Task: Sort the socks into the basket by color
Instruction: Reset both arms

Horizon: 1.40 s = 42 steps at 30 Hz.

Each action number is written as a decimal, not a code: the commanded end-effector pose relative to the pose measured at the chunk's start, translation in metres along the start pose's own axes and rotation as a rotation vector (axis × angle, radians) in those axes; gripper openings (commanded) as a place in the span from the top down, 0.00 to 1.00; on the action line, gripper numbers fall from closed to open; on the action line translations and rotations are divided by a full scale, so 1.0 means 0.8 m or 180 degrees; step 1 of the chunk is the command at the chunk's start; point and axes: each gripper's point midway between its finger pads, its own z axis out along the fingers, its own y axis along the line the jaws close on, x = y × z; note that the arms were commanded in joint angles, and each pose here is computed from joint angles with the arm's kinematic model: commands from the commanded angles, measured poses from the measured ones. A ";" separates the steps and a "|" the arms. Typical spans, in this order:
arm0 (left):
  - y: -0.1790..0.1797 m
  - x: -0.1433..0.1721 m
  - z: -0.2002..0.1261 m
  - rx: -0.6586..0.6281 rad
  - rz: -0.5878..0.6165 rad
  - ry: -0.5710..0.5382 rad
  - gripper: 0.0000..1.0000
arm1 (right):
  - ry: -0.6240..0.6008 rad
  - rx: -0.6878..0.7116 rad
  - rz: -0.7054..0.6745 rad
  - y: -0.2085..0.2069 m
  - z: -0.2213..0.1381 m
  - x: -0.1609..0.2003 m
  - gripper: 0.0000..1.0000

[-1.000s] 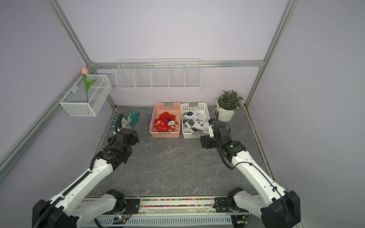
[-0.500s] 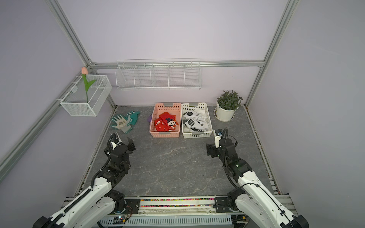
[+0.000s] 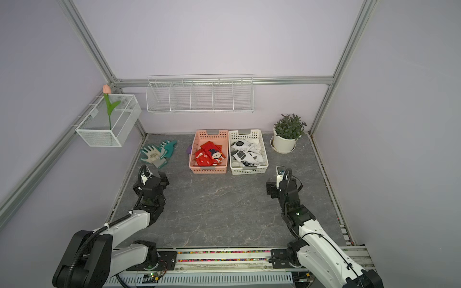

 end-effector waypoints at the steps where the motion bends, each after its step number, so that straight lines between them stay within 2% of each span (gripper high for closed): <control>1: -0.003 -0.015 0.006 0.0065 -0.0172 -0.0189 0.00 | -0.0270 0.0203 -0.0006 -0.017 0.003 -0.018 0.12; 12: -0.008 -0.005 0.031 0.0095 -0.0212 -0.0265 0.00 | -0.0348 0.0335 0.0043 -0.029 0.028 -0.017 0.12; 22: -0.047 0.005 0.050 0.0444 0.0082 -0.0027 0.00 | -0.0327 0.0517 -0.0017 -0.049 0.077 0.010 0.12; 25: -0.040 0.015 0.053 0.0427 0.0001 -0.0018 0.00 | -0.0352 0.0540 -0.0028 -0.057 0.087 0.013 0.11; 27: -0.043 0.016 0.054 0.0479 0.0014 -0.0098 0.00 | -0.0396 0.0597 -0.0044 -0.061 0.091 0.012 0.12; 33: -0.050 0.017 0.060 0.0505 0.0078 0.0049 0.00 | -0.0475 0.0613 -0.0113 -0.065 0.100 0.010 0.12; 42: -0.050 0.017 0.060 0.0514 0.0078 0.0050 0.00 | -0.0616 0.0641 0.0105 -0.076 0.105 0.026 0.12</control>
